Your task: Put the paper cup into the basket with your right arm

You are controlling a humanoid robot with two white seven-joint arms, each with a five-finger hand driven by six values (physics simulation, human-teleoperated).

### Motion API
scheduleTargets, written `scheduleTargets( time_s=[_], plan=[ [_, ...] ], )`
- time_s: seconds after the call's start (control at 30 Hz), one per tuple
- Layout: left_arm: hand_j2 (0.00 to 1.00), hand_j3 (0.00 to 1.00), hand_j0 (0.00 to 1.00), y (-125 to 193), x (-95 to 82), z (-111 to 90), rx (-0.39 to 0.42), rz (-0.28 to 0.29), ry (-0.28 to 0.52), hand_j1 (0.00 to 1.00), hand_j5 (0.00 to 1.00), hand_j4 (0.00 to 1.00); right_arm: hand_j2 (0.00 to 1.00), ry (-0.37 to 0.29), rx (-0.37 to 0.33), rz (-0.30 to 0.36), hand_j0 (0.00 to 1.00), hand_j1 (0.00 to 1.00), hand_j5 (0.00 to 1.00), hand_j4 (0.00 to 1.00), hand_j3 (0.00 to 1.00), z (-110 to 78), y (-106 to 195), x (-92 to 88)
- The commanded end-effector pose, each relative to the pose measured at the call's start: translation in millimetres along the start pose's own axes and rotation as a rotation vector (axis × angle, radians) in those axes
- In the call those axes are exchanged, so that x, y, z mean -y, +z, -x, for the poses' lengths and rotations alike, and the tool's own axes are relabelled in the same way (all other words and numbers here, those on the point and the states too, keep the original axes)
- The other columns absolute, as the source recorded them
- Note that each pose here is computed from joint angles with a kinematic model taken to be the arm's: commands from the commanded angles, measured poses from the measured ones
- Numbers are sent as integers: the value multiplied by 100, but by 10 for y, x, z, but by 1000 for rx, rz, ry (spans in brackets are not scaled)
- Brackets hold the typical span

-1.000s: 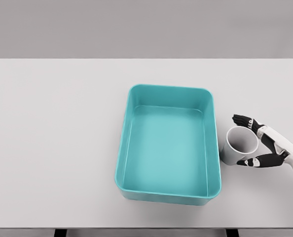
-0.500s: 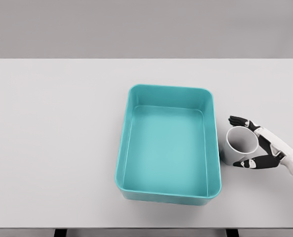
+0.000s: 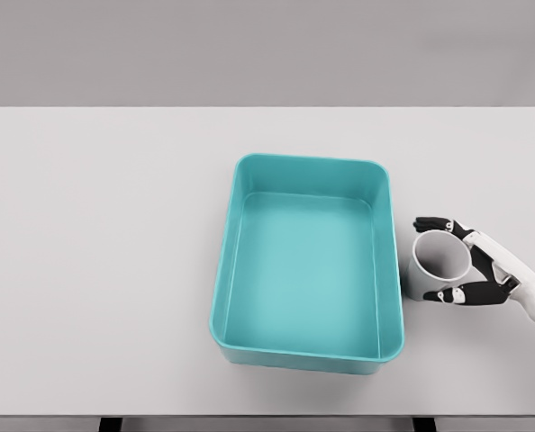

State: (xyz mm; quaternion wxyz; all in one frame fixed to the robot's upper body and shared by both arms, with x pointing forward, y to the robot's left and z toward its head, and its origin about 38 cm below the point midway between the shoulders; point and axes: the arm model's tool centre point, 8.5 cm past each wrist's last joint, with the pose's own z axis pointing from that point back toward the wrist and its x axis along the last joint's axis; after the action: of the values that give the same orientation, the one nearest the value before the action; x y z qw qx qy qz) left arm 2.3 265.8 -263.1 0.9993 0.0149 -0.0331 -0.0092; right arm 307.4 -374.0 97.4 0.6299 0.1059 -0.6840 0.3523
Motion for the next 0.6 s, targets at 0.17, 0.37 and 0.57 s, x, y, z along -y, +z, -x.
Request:
scheduleTargets(
  time_s=[0.17,0.37,0.57],
  plan=[
    [100,100,100,0,0,0,0,0,0,100,100,100,63,3,-2,-3,63,63,63,63,63,7,5,-8],
    [100,100,100,0,0,0,0,0,0,100,100,100,62,4,-1,-3,62,62,62,62,62,4,1,-4],
    [100,100,100,-1,0,-10,2,0,1,100,100,100,62,16,11,-2,62,62,62,62,62,-44,-30,37]
  ],
)
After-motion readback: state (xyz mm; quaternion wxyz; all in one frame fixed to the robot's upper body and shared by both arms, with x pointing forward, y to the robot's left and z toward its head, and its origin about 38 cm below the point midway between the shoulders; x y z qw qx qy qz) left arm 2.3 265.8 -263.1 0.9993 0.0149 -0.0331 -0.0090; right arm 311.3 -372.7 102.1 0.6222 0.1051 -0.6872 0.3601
